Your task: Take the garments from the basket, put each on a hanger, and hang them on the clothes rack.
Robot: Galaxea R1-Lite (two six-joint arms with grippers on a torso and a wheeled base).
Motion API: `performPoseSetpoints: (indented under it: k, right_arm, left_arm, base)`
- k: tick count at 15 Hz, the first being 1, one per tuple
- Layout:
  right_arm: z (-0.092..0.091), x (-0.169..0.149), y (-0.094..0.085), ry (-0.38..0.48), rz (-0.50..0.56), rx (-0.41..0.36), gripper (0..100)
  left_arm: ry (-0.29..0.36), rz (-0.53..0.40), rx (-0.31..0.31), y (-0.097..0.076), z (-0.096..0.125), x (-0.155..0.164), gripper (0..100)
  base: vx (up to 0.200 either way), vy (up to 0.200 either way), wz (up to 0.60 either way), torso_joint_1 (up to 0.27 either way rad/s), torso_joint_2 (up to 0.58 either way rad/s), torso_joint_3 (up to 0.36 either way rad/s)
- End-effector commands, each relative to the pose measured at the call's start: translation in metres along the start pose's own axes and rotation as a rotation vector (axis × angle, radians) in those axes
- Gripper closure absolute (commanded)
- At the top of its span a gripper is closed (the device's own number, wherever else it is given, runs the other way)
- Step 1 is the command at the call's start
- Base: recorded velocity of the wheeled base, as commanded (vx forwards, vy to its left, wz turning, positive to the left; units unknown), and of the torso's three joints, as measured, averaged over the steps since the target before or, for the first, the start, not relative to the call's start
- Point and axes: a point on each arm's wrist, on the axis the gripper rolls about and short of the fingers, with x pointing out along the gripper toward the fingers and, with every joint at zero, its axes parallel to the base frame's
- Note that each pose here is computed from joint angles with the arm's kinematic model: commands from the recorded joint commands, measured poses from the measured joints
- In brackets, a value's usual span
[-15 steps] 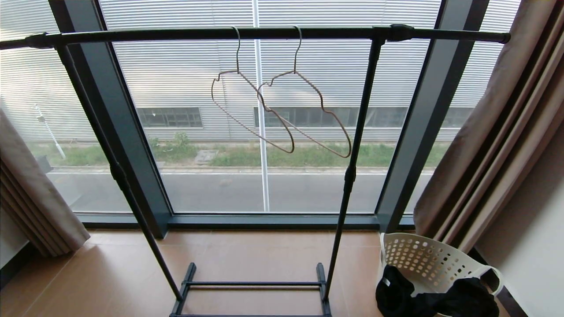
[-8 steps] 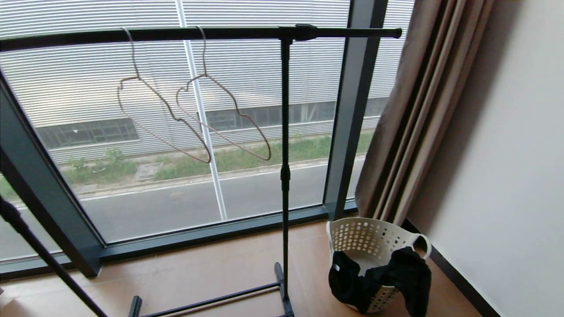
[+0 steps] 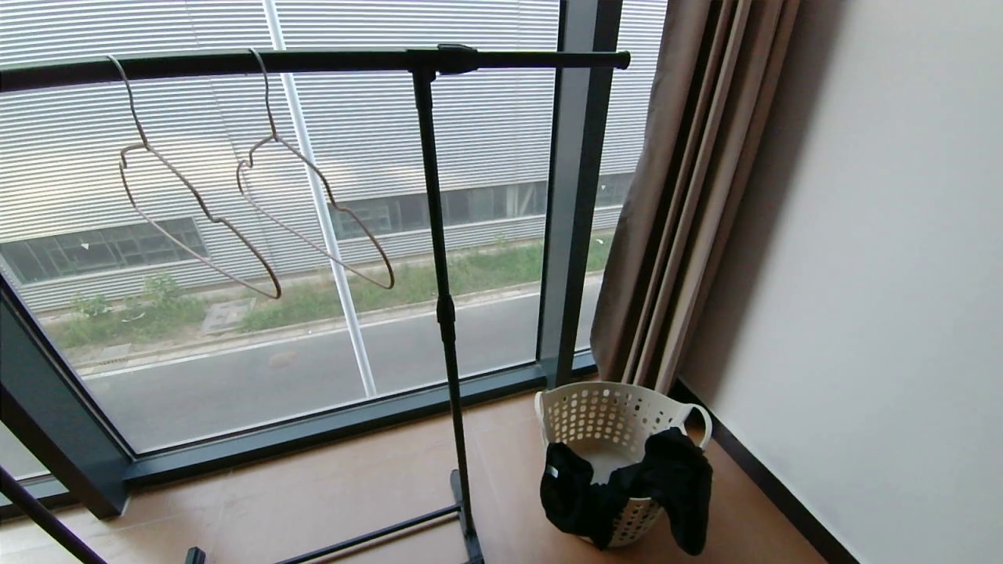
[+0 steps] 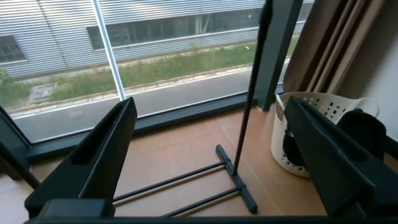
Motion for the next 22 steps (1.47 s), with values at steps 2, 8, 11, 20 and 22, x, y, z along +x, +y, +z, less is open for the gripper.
performPoseSetpoints:
  k: [2,8,11,20,22]
  right_arm:
    - [0.0,0.0001,0.0,0.001,0.0,0.0,0]
    - [0.0,0.0001,0.0,0.001,0.0,-0.002,0]
    - [0.0,0.0001,0.0,0.001,0.0,-0.002,0]
    - [0.0,0.0001,0.0,0.001,0.001,0.0,0]
    - [-0.0001,0.0001,0.0001,0.003,0.003,-0.002,0]
  left_arm:
    - [0.0,0.001,0.0,0.0,0.0001,0.0,0]
    - [0.0,0.001,0.001,0.0,0.0001,0.0,0]
    - [0.0,0.001,0.003,0.0,0.0001,0.0,0]
    - [0.002,-0.001,0.009,-0.0001,-0.0003,0.0002,0]
    - [0.002,0.001,0.006,-0.0001,-0.0003,0.0002,0]
  base:
    - [0.0,-0.2,0.0,0.01,0.0,0.005]
    - [0.167,-0.067,0.0,0.003,0.0,0.006]
    - [0.133,-0.133,0.0,0.005,0.0,0.002]
    - [0.0,-0.022,0.0,0.0,0.0,0.0]
    - [0.0,0.0,0.0,0.0,0.0,0.0]
